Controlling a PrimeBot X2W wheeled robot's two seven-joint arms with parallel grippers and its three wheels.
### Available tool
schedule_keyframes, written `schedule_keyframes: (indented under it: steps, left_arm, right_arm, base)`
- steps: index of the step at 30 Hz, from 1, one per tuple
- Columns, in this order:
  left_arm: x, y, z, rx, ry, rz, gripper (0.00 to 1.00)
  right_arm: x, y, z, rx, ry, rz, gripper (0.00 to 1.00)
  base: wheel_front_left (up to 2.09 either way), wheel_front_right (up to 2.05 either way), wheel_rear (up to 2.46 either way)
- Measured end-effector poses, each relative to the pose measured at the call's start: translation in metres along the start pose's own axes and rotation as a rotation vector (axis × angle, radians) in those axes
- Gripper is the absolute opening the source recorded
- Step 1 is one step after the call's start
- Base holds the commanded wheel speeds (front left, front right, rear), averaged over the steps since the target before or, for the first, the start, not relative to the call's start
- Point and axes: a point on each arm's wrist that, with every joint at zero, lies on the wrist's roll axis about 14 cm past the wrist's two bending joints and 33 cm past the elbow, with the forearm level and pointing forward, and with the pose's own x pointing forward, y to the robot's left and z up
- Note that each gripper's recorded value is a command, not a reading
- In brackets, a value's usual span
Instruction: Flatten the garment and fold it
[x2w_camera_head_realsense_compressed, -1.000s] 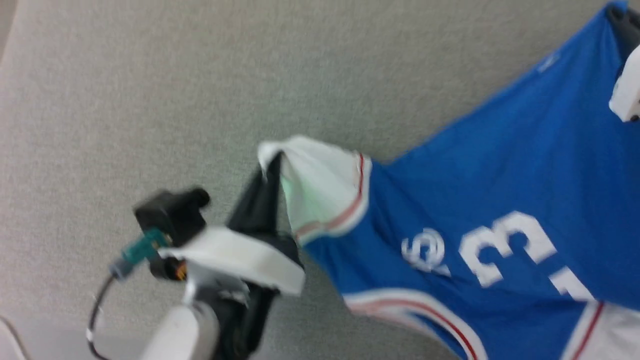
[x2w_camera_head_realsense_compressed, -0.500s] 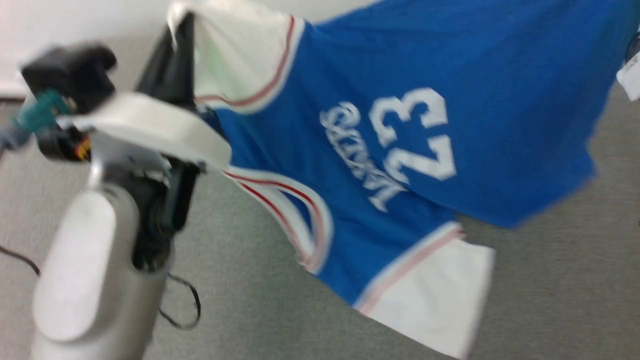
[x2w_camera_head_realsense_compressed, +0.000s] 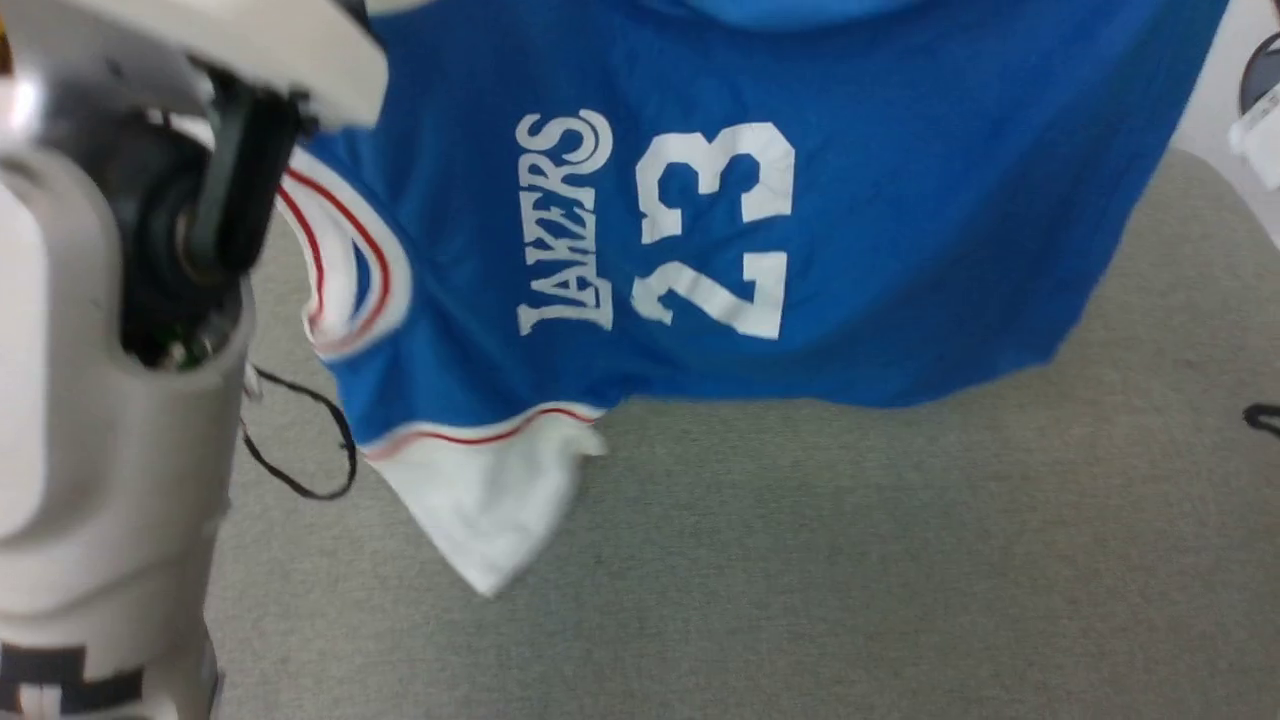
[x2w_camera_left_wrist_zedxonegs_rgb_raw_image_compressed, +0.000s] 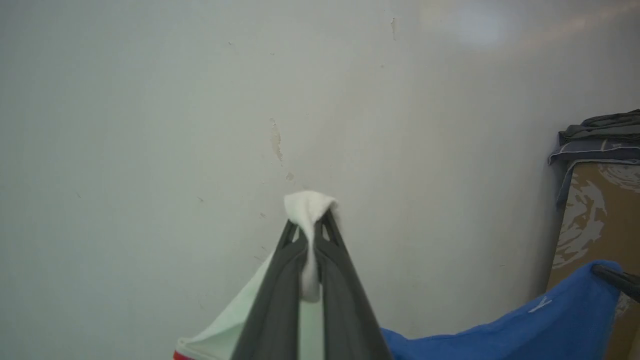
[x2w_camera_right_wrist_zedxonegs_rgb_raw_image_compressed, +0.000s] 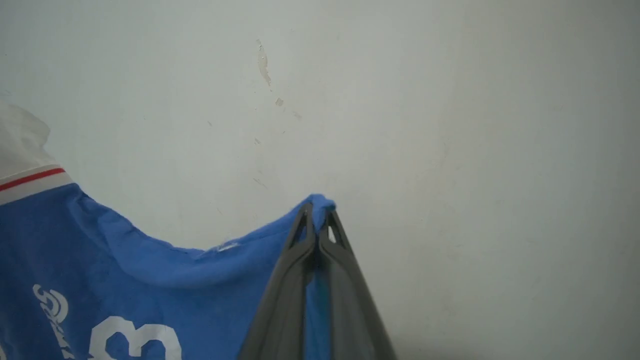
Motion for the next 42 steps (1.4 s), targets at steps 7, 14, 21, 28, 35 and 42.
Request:
schedule_keyframes:
  steps: [7, 14, 21, 28, 35, 42]
  left_arm:
    - [0.031, -0.006, -0.029, -0.008, 0.171, -0.025, 0.0]
    - [0.085, 0.021, -0.06, 0.074, 0.23, 0.051, 0.0]
    - [0.156, 0.042, -0.042, 0.14, -0.018, 0.148, 0.0]
    - [0.192, 0.051, -0.078, 0.142, -0.179, 0.148, 0.0]
    - [0.192, 0.063, -0.169, 0.123, -0.18, 0.095, 0.0]
    - [0.143, 0.08, -0.277, 0.08, 0.017, 0.061, 0.0]
  right_arm:
    - [0.011, -0.01, -0.003, 0.018, 0.063, -0.02, 0.0]
    - [0.061, -0.025, -0.037, -0.045, 0.186, -0.046, 0.0]
    - [0.134, -0.056, -0.037, -0.108, 0.088, -0.117, 0.0]
    - [0.183, -0.08, -0.076, -0.242, 0.059, -0.136, 0.0]
    - [0.2, -0.105, -0.178, -0.335, 0.152, -0.116, 0.0]
    - [0.183, -0.087, -0.282, -0.246, 0.267, -0.026, 0.0]
  base:
    - [0.0, 0.0, 0.0]
    - [0.0, 0.0, 0.0]
    - [0.0, 0.0, 0.0]
    - [0.0, 0.0, 0.0]
    - [0.0, 0.0, 0.0]
    - [0.0, 0.0, 0.0]
